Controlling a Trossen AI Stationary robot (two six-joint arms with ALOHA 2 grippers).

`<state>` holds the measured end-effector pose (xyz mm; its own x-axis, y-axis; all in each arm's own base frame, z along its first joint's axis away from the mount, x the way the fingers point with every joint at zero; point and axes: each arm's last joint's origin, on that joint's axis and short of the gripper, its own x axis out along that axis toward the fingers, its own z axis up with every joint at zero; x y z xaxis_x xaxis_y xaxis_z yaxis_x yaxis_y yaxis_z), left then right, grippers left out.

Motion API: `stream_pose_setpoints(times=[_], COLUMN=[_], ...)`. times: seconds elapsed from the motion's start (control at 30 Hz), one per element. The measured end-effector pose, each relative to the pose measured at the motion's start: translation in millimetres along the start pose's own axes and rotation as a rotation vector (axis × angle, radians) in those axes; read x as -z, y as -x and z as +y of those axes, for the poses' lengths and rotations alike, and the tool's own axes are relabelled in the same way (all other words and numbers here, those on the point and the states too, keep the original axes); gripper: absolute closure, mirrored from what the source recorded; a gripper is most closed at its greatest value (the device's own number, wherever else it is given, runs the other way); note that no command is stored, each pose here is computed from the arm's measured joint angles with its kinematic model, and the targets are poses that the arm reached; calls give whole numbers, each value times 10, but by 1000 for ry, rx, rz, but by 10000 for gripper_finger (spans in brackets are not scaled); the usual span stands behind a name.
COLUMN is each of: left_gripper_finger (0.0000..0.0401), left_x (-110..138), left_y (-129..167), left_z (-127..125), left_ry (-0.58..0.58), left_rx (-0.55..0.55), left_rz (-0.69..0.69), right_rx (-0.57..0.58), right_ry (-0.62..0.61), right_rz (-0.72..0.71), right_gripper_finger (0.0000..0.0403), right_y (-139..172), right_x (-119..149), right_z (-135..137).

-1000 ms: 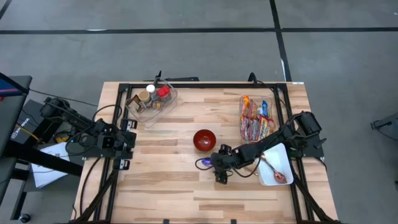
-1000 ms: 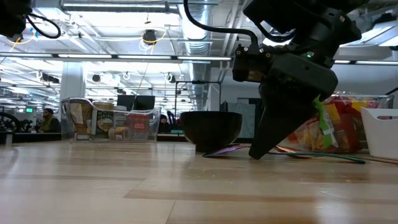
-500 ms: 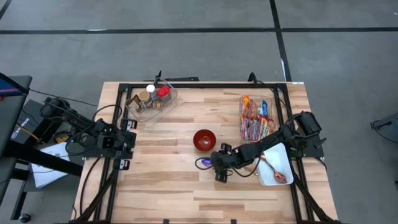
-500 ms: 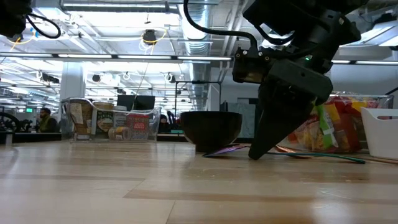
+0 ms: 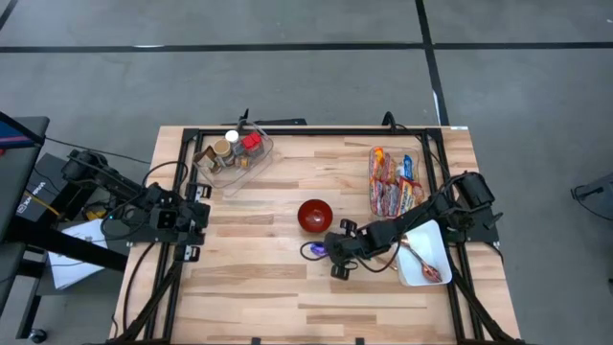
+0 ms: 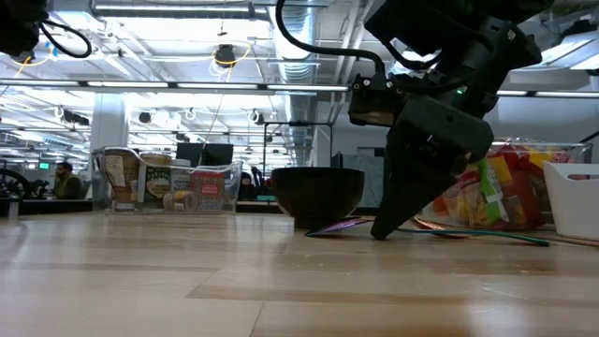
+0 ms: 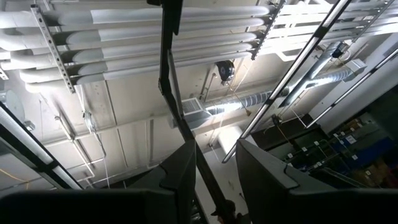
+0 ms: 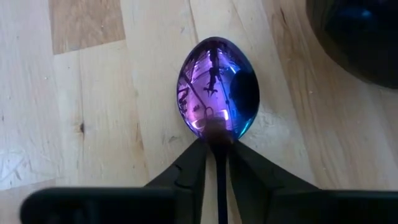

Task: Pick & Place Food Item
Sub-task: Put the blue spoon into the white bin

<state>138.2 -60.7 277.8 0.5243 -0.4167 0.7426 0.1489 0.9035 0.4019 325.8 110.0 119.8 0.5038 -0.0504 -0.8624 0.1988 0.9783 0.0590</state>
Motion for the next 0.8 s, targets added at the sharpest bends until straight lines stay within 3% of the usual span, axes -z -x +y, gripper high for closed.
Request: stream_pose_setpoints(times=[0.33, 0.8], left_gripper_finger=[293, 293], left_x=[0, 0], left_y=[0, 0], left_z=[0, 0], left_ry=[0, 0], left_rx=[0, 0], left_rz=[0, 0], right_rx=[10, -45], right_ry=[2, 22], right_rz=[-7, -25], right_gripper_finger=[392, 397], right_y=[2, 63], right_x=[2, 66], right_z=[4, 231])
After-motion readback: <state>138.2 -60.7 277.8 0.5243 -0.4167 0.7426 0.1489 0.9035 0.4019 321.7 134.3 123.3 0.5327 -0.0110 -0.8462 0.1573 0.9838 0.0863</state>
